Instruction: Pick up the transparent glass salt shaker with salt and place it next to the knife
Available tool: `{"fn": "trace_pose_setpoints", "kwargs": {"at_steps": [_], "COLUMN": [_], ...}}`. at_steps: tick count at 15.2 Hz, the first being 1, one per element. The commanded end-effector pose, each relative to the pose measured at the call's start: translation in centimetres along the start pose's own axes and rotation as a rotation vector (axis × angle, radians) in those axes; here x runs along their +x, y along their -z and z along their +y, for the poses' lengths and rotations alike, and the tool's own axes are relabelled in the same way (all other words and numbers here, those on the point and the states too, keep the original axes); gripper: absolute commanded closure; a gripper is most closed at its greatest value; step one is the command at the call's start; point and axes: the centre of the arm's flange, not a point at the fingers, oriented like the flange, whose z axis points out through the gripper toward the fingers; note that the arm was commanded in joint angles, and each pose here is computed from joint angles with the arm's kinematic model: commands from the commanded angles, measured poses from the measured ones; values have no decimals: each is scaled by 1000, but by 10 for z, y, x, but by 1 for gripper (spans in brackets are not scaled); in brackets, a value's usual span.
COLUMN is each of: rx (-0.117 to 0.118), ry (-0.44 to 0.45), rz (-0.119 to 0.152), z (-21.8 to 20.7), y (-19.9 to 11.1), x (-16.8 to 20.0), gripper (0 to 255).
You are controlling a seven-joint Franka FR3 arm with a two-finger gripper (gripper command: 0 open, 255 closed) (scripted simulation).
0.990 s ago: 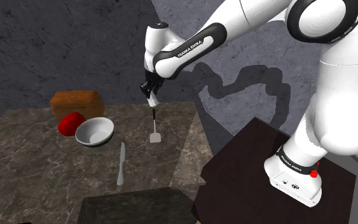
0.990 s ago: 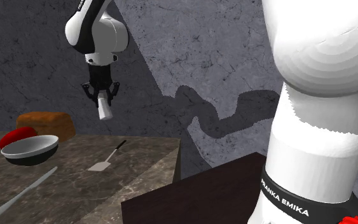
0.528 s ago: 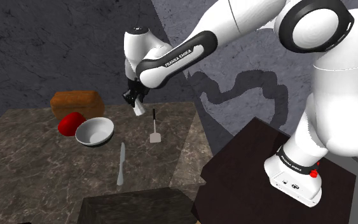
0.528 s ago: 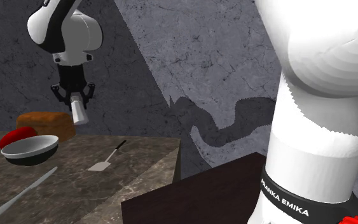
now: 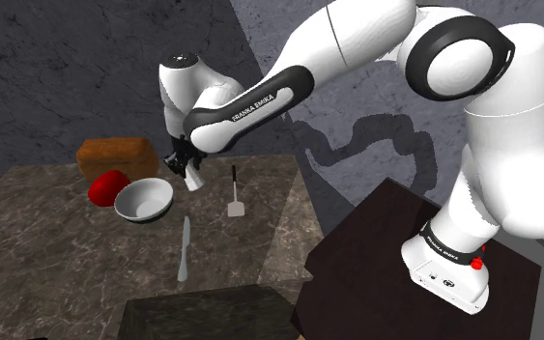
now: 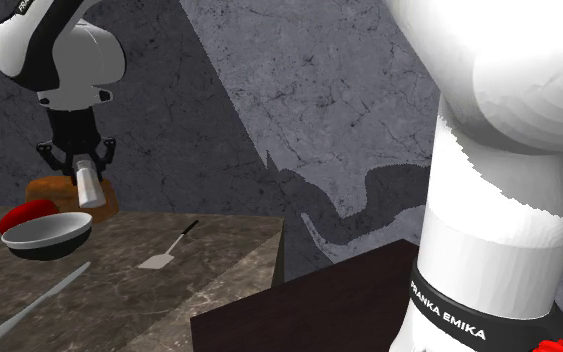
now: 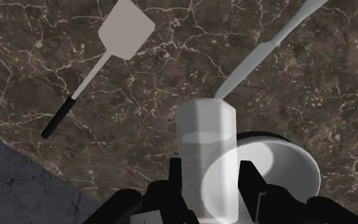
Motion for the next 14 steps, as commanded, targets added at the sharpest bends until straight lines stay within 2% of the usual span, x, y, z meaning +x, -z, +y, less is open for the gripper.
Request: {"fn": "trace_pose_setpoints", "kwargs": {"at_steps": [1,14], "rx": [0,0], "ry": [-1,-1], "rz": [0,0], "z": [-2,-3], "y": [-10,-77], "x": [-3,-17], "gripper": [255,255]}}
